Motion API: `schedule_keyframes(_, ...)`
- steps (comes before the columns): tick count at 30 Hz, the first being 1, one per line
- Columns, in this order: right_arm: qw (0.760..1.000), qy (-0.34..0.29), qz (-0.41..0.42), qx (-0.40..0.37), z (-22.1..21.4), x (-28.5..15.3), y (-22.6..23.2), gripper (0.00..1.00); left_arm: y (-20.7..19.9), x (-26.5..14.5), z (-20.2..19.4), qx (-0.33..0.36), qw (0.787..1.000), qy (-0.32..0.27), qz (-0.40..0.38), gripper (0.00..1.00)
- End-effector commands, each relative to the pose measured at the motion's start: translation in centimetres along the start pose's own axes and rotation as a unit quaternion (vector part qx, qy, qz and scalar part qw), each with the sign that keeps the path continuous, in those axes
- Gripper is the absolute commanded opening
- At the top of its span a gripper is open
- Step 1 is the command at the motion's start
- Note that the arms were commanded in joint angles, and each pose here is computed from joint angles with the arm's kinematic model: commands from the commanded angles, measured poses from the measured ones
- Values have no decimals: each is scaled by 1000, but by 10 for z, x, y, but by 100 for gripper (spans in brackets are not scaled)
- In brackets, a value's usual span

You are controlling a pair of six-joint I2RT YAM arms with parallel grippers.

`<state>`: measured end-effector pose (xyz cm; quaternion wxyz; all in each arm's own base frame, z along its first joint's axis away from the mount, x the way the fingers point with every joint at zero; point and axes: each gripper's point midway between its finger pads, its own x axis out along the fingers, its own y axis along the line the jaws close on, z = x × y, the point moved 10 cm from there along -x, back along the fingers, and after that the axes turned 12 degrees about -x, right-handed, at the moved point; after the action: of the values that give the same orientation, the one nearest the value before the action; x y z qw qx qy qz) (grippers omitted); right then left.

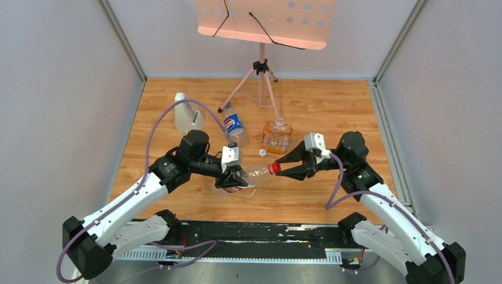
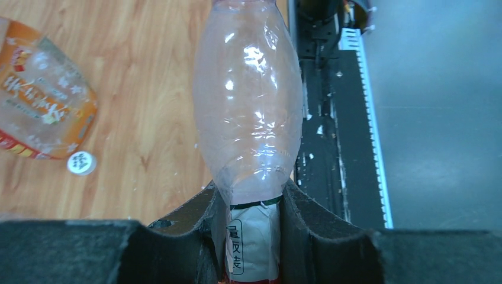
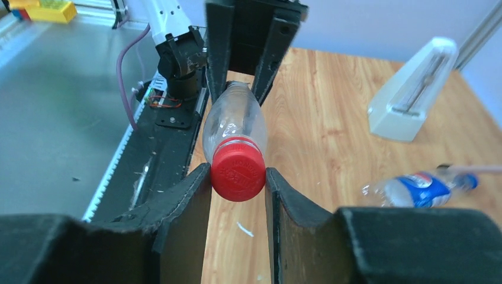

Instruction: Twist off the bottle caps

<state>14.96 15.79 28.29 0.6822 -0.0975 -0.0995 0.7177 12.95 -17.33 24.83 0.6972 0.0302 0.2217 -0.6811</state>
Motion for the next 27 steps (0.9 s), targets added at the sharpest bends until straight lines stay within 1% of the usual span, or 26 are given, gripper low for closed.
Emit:
schedule_keyframes(1,991,-8,42,-129,-9,0,7,0,-15,-6,41,33,992,-62,-110,0)
schedule_keyframes(3,984,-16,40,-171,-5,-1,8,0,-15,-5,41,22,990,-57,-129,0)
schedule_keyframes(6,977,-28,51,-205,-4,-2,11,0,-14,-4,42,13,989,-50,-141,0)
schedule_keyframes(10,975,-29,48,-216,-4,-3,14,0,-12,-3,40,5,990,-41,-138,0)
schedule_keyframes(12,975,-28,37,-218,-4,-5,16,0,-11,-4,39,8,991,-41,-123,0)
schedule_keyframes(15,978,-24,-5,-209,-1,-8,15,0,-7,-6,34,11,996,-41,-72,0)
schedule_keyframes(16,978,-24,-24,-205,-2,-9,15,0,-6,-8,37,16,997,-51,-52,0)
schedule_keyframes(17,979,-25,-46,-198,-1,-11,15,0,0,-8,32,9,999,-51,-8,0)
schedule_keyframes(18,979,-27,-68,-189,-1,-12,15,0,1,-10,35,14,998,-65,16,0)
schedule_keyframes(19,979,-30,-86,-181,-1,-13,15,0,7,-11,30,9,996,-64,56,0)
schedule_keyframes(20,979,-34,-100,-175,-2,-14,16,0,7,-13,32,14,994,-79,73,0)
schedule_keyframes(21,978,-37,-116,-167,-3,-15,17,0,12,-14,28,8,991,-81,106,0)
schedule_keyframes(24,979,-40,-149,-134,-7,-18,19,0,15,-18,30,6,982,-110,155,0)
schedule_keyframes(27,978,-30,-196,-70,-15,-19,18,0,20,-20,26,0,973,-121,195,0)
